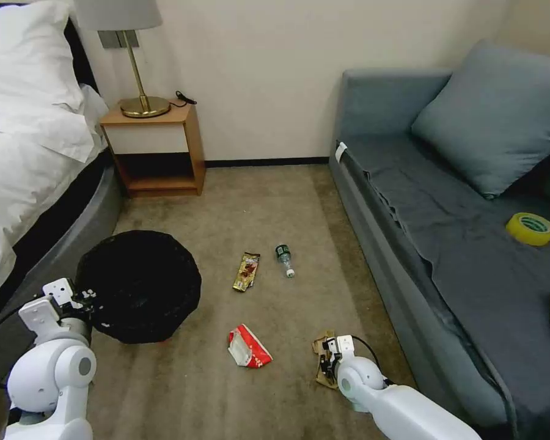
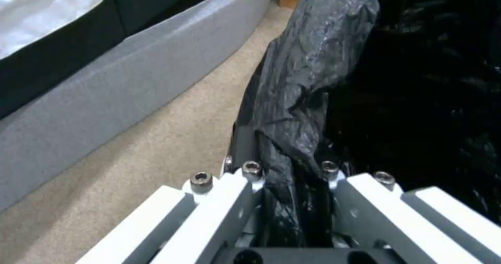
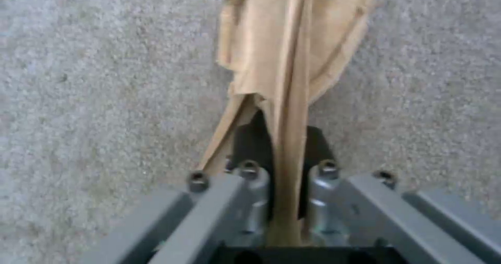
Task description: Pick up the trash bin, then pick up the garbage on the floor and place it into the trash bin.
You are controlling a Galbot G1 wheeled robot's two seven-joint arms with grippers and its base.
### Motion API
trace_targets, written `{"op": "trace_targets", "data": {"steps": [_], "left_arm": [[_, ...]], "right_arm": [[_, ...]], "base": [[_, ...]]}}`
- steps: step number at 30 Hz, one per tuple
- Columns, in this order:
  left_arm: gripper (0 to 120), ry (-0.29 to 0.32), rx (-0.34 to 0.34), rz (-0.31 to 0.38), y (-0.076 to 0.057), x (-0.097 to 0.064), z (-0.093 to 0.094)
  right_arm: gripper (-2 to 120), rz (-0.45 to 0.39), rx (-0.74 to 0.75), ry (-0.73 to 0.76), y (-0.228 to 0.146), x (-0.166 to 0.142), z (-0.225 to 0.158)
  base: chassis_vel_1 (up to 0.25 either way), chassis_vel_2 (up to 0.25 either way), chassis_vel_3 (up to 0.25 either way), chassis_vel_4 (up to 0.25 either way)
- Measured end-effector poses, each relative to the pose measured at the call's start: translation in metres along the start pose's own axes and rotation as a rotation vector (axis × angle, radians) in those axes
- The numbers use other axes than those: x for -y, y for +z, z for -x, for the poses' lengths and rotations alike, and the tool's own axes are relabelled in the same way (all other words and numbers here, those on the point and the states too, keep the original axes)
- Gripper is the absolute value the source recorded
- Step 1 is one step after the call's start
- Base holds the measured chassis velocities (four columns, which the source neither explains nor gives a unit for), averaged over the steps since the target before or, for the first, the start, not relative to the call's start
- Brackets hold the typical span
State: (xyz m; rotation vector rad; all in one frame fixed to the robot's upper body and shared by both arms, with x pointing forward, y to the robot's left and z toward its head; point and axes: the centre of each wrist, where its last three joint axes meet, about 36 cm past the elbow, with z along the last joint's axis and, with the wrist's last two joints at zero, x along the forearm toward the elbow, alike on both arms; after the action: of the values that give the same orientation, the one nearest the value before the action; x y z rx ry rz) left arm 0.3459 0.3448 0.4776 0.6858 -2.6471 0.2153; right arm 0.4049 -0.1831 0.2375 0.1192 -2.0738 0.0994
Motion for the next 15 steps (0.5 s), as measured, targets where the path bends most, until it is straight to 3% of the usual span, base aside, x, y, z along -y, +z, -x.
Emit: {"op": "trace_targets", "data": {"steps": [8, 13, 15], "left_arm": [[3, 0.01, -0.001, 0.0, 0.0, 0.002, -0.001], [3, 0.024, -0.013, 0.003, 0.002, 0.005, -0.002], [3, 0.031, -0.025, 0.006, 0.005, 0.008, -0.002]], "right_arm": [[0, 0.032, 0.11, -0.031, -0.024, 0.011, -0.032], [0, 0.063, 0.28, -0.15, -0.071, -0.002, -0.088], [0, 0.082, 0.388, -0.235, -0.106, -0.016, -0.123]], "base": [[0.0, 0.0, 0.0, 0.0], [0.0, 0.0, 0.0, 0.0], [0.0, 0.0, 0.0, 0.0]]}}
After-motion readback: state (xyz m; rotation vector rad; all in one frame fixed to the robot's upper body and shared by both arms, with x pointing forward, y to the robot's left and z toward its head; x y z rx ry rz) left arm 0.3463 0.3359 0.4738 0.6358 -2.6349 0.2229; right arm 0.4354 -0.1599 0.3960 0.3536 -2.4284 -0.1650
